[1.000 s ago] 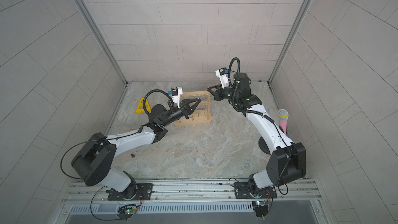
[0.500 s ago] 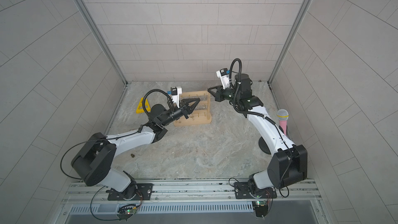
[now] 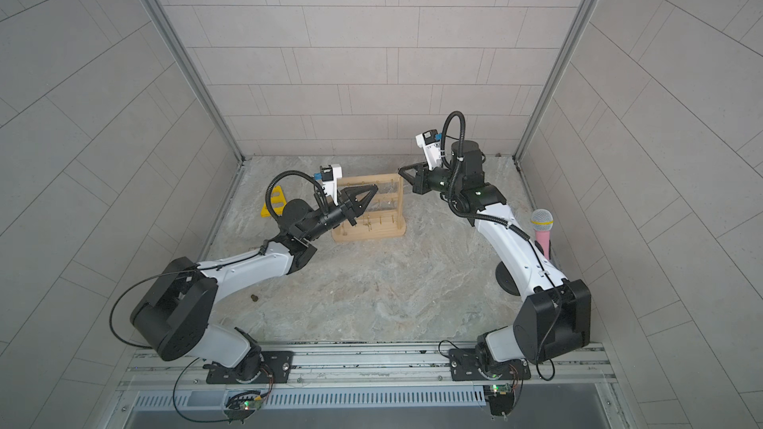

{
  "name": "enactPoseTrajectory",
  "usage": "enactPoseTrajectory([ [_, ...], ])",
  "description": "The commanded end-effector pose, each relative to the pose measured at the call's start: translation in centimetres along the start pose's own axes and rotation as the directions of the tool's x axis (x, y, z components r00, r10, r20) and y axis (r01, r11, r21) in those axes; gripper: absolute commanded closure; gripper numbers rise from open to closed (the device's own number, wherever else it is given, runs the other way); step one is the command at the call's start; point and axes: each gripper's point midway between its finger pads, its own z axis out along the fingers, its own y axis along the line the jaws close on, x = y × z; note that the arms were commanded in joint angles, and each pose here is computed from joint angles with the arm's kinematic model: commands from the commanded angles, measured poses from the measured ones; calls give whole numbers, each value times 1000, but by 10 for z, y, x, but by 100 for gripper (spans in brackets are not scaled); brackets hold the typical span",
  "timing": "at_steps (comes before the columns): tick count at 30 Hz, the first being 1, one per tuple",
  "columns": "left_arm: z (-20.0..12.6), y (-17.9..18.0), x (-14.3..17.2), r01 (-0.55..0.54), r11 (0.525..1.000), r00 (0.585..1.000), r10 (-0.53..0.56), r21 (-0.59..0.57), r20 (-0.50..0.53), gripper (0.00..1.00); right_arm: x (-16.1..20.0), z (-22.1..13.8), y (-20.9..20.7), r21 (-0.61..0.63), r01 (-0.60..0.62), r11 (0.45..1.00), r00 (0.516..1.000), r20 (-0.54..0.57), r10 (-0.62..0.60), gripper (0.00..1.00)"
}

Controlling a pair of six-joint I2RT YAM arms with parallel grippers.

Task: Hang the necklace on the jewelry display stand
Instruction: Hang the necklace on the stand.

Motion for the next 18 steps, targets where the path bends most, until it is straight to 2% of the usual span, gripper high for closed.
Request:
enactPoseTrajectory([
  [1, -7, -17, -24, -38, 998, 997, 35, 45, 66, 100, -17, -9, 13, -21, 45, 999, 998, 54, -44, 99],
  [11, -13, -18, -34, -51, 998, 995, 48, 42, 87, 100, -21, -10, 14, -26, 47, 999, 997, 66, -46, 98],
  [18, -13, -18, -30, -43, 998, 997, 39, 52, 73, 100, -18, -12, 13, -17, 48, 999, 997, 64, -47, 98],
])
